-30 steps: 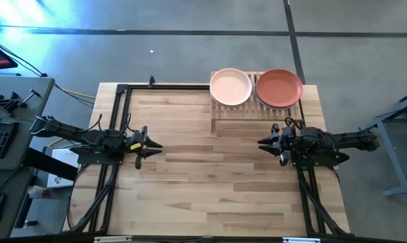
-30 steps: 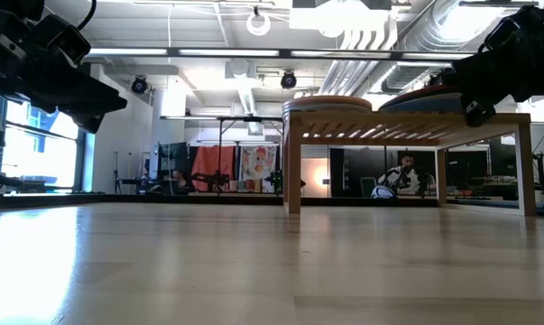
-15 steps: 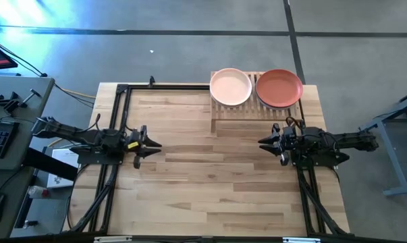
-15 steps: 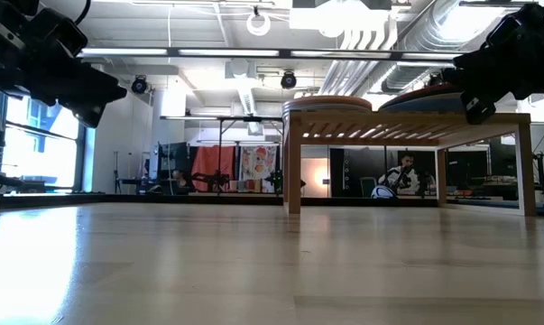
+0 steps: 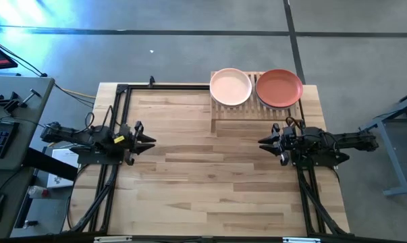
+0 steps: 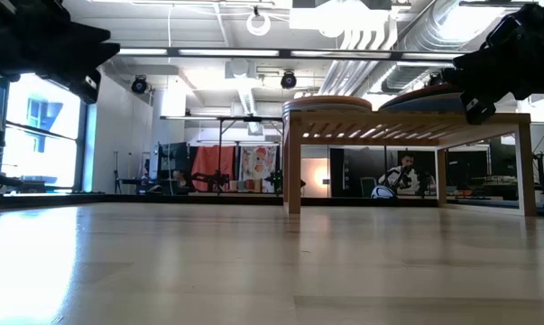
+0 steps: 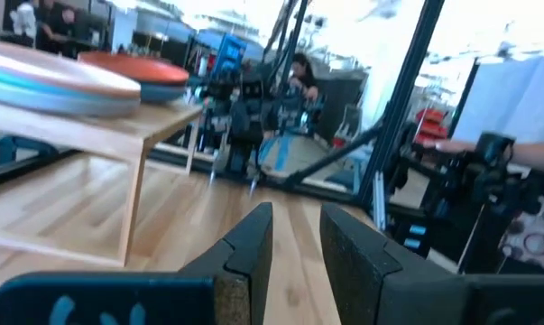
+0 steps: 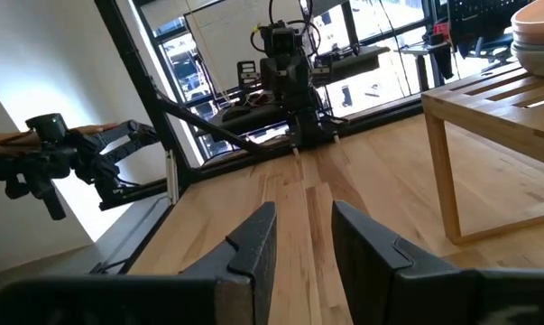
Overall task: Place and stack plates onto a shelf
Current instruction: Return to Home Position
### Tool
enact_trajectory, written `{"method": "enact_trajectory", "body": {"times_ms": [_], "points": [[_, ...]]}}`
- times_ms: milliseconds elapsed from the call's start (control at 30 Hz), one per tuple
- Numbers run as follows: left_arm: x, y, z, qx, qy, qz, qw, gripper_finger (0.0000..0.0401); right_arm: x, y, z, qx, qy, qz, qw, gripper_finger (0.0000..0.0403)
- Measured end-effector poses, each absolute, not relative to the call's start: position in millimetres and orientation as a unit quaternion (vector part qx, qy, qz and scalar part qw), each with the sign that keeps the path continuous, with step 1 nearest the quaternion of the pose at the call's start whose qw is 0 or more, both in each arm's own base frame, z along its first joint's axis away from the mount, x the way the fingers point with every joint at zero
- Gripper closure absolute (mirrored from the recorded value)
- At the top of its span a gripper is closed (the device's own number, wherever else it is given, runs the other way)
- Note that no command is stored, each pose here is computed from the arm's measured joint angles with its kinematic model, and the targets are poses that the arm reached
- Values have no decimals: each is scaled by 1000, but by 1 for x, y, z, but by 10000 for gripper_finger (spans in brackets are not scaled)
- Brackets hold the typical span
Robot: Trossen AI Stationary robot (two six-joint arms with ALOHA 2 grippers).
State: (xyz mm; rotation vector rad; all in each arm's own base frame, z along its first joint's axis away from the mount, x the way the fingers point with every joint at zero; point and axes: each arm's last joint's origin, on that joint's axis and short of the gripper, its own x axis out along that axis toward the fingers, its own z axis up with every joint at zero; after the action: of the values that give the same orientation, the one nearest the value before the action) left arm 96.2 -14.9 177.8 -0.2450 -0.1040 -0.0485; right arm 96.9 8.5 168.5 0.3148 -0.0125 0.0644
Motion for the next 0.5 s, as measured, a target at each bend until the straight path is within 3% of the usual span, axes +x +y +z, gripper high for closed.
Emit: {"method": "enact_trajectory", "body": {"times_ms": [500], "points": [[95,-15,179,-124,-60,-25,990,318,97,9,168,157,-6,32,987,308]]}}
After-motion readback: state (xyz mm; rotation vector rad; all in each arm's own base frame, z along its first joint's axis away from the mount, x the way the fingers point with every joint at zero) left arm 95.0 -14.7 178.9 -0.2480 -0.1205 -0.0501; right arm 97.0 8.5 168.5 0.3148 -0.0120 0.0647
